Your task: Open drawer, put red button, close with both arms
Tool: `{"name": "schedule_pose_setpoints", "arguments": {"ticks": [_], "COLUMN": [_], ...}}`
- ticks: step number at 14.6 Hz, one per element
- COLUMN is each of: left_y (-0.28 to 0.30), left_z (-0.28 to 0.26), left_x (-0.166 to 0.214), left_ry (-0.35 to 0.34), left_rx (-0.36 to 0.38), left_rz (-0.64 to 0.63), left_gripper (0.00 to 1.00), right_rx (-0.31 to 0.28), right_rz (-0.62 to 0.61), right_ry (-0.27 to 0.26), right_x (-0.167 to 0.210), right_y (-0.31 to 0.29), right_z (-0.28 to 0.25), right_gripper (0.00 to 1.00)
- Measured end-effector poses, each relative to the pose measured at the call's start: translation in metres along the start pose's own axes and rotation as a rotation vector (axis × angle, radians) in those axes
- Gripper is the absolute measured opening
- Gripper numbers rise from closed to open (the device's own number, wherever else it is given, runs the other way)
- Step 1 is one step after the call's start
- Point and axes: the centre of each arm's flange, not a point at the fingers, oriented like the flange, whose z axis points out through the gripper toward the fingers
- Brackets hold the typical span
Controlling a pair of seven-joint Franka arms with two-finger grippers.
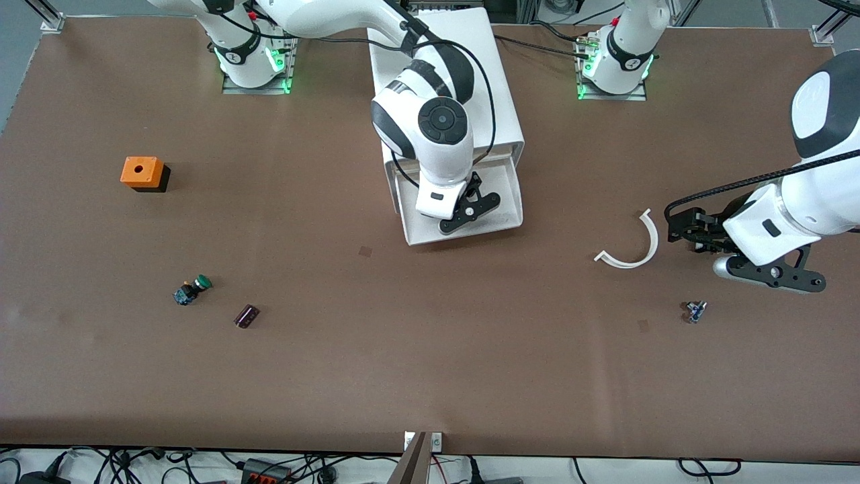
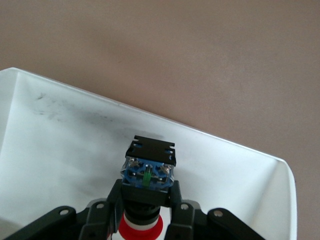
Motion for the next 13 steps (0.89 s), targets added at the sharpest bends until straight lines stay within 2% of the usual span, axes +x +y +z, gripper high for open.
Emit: {"name": "schedule_pose_setpoints", "arguments": {"ticks": [2, 3, 9, 13], "left_y": [0.000, 0.000, 0.000, 0.003], "left_z": [0.000, 0.000, 0.000, 0.015], "left_x": [0.000, 0.000, 0.000, 0.002], "left_ry": [0.000, 0.000, -0.001, -0.006], "left_rx": [0.000, 0.000, 0.000, -0.001], "left_rz": [0.000, -0.001, -0.001, -0.059], "left_gripper": [1.00, 1.00, 1.00, 1.00], "right_rx": [0.000, 0.000, 0.003, 0.040], "right_rz": [0.024, 0.028, 0.057, 0.176], "right_ry": [-0.001, -0.001, 0.022, 0.061], "right_x": [0.000, 0.000, 0.006, 0.025], "right_y": [0.000, 0.000, 0.009, 0.085], "right_z": [0.000, 0.001, -0.011, -0.057], "right_gripper": [0.40, 0.44, 0.99, 1.00]}}
